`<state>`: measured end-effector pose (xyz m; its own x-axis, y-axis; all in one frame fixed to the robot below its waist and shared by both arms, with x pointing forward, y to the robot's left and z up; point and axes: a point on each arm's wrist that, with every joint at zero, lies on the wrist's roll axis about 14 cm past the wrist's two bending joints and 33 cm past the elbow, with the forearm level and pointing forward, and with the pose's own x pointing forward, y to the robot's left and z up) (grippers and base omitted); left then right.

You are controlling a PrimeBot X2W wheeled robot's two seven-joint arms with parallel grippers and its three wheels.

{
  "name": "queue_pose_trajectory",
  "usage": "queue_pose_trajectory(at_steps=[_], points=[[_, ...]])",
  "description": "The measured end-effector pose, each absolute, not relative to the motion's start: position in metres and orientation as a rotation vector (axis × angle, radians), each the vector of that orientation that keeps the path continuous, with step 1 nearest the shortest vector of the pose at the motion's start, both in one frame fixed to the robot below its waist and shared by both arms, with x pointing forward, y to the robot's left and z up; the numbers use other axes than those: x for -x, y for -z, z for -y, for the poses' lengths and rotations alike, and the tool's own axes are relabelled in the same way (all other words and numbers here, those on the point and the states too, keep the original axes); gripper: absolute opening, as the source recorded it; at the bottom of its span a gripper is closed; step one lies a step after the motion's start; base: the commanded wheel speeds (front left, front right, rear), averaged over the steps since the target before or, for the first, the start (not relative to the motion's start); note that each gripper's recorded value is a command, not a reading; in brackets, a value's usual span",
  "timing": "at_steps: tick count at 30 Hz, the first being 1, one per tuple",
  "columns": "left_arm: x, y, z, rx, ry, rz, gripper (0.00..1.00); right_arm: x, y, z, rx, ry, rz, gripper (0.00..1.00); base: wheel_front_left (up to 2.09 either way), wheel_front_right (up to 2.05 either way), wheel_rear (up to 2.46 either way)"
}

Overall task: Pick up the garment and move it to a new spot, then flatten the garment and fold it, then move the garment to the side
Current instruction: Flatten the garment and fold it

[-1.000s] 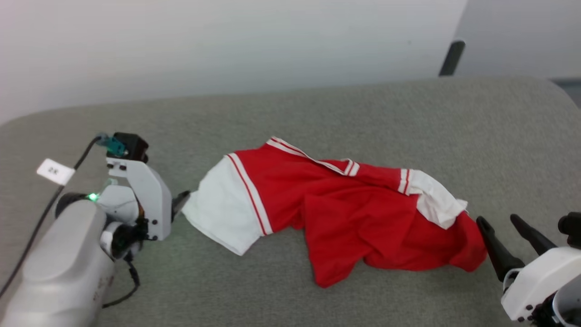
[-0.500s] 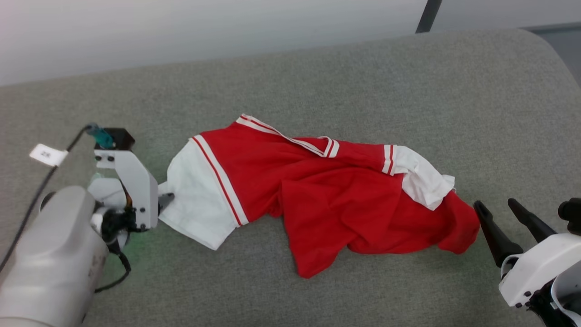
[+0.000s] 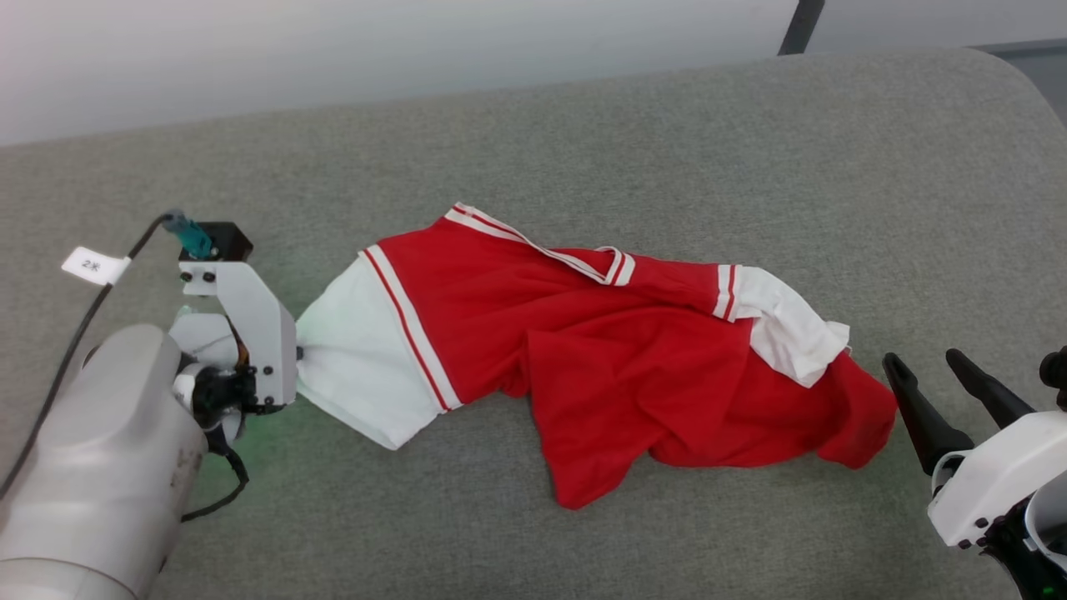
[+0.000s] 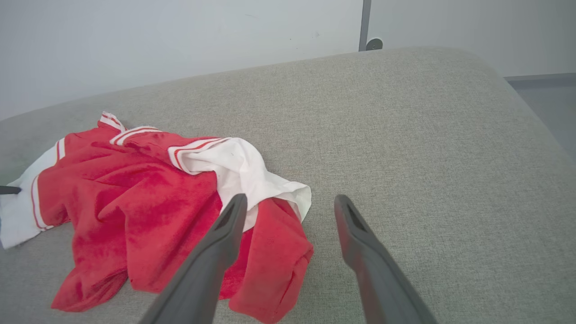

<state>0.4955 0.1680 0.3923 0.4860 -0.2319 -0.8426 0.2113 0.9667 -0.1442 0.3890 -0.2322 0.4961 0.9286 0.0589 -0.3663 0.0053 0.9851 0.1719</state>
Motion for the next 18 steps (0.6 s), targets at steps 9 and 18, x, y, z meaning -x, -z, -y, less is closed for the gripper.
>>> queue_pose_trajectory(at_steps=[9,18], points=[[-0.484,-0.399,-0.210,-0.010,0.190,-1.033,0.00,-0.391,-0.499,0.227,-0.170,-0.044,-0.380,1.00,0.00,0.00,0.00],[-0.472,-0.405,-0.243,-0.027,0.130,-1.026,0.00,-0.392,-0.500,0.221,-0.170,-0.063,-0.389,1.00,0.00,0.00,0.00]])
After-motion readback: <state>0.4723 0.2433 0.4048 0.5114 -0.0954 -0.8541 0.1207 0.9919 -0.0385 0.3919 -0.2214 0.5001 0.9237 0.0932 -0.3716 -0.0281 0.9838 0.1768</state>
